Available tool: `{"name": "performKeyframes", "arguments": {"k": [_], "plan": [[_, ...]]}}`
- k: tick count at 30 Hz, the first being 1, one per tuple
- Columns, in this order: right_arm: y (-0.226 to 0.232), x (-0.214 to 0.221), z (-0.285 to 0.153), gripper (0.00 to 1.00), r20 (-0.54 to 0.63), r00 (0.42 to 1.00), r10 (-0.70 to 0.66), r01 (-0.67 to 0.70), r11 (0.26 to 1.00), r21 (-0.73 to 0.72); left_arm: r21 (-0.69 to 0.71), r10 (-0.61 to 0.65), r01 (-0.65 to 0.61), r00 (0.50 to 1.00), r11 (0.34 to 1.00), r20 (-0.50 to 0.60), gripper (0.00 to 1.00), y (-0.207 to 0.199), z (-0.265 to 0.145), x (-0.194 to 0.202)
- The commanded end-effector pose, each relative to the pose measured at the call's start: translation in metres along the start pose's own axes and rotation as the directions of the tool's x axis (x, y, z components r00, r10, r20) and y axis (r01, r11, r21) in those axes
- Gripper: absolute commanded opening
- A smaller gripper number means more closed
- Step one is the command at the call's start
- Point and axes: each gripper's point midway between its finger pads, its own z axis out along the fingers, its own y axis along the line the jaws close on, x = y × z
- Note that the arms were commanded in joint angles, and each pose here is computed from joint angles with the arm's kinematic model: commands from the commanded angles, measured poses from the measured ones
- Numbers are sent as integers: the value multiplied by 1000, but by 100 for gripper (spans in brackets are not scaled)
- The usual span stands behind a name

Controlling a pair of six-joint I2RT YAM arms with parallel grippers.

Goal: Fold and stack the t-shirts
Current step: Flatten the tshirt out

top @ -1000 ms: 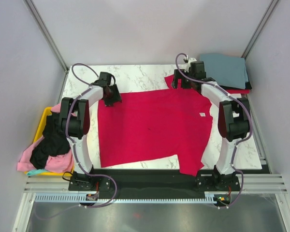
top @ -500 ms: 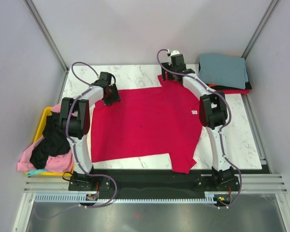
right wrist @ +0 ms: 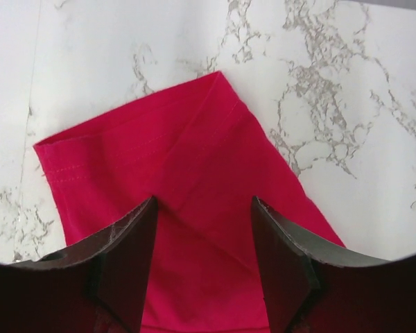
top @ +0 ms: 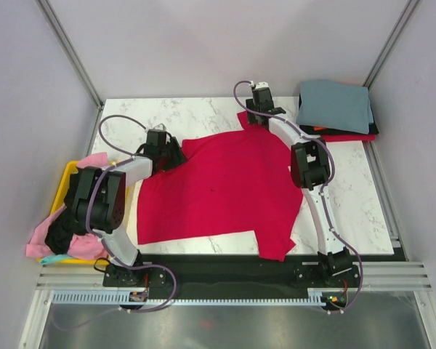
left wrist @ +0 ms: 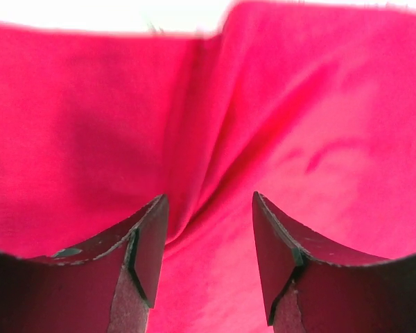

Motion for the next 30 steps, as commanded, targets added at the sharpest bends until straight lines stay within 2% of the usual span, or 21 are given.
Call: {"name": "performKeyframes", "arguments": {"k": [1, 2, 3, 6, 11, 12, 13, 14, 18, 21, 22, 28, 30], "plan": [[0, -34, -1, 64, 102, 994, 48, -51, 998, 21, -171, 46, -23, 990, 985, 135, 60, 11, -6, -62], [1, -34, 0, 64, 104, 993, 54, -56, 998, 14, -192, 54, -20, 984, 981, 172, 60, 6, -7, -87], [3, -37, 1, 64, 117, 991, 62, -63, 998, 5, -236, 70, -36, 988, 971, 140, 59, 20, 7, -83], [9, -39, 2, 64, 132, 989, 71, -71, 997, -10, -263, 63, -25, 988, 964, 138, 57, 30, 25, -98], [10, -32, 9, 60, 124, 990, 65, -65, 998, -5, -235, 11, 40, 977, 971, 214, 57, 32, 34, -137], [10, -31, 10, 57, 124, 990, 64, -63, 998, -6, -237, 10, 44, 975, 971, 221, 57, 33, 36, -141], [12, -30, 11, 49, 122, 991, 63, -62, 998, -10, -238, 11, 42, 976, 970, 219, 57, 33, 39, -142], [13, -28, 12, 46, 119, 991, 59, -58, 998, -13, -230, 11, 41, 976, 972, 218, 56, 32, 40, -141], [14, -23, 13, 43, 108, 993, 51, -50, 999, -18, -228, 0, 51, 976, 972, 219, 54, 35, 33, -133], [20, -19, 16, 33, 102, 994, 49, -46, 998, -37, -270, -17, 92, 963, 959, 268, 54, 43, 12, -133], [23, -19, 15, 25, 102, 994, 46, -42, 998, -40, -265, -24, 100, 961, 959, 274, 54, 43, 9, -132], [18, -20, 13, 0, 107, 993, 43, -41, 999, -14, -269, -86, 141, 975, 953, 204, 53, 54, 19, -93], [11, -28, 7, 0, 125, 991, 43, -45, 999, 11, -273, -79, 128, 980, 954, 182, 52, 52, 27, -97]]}}
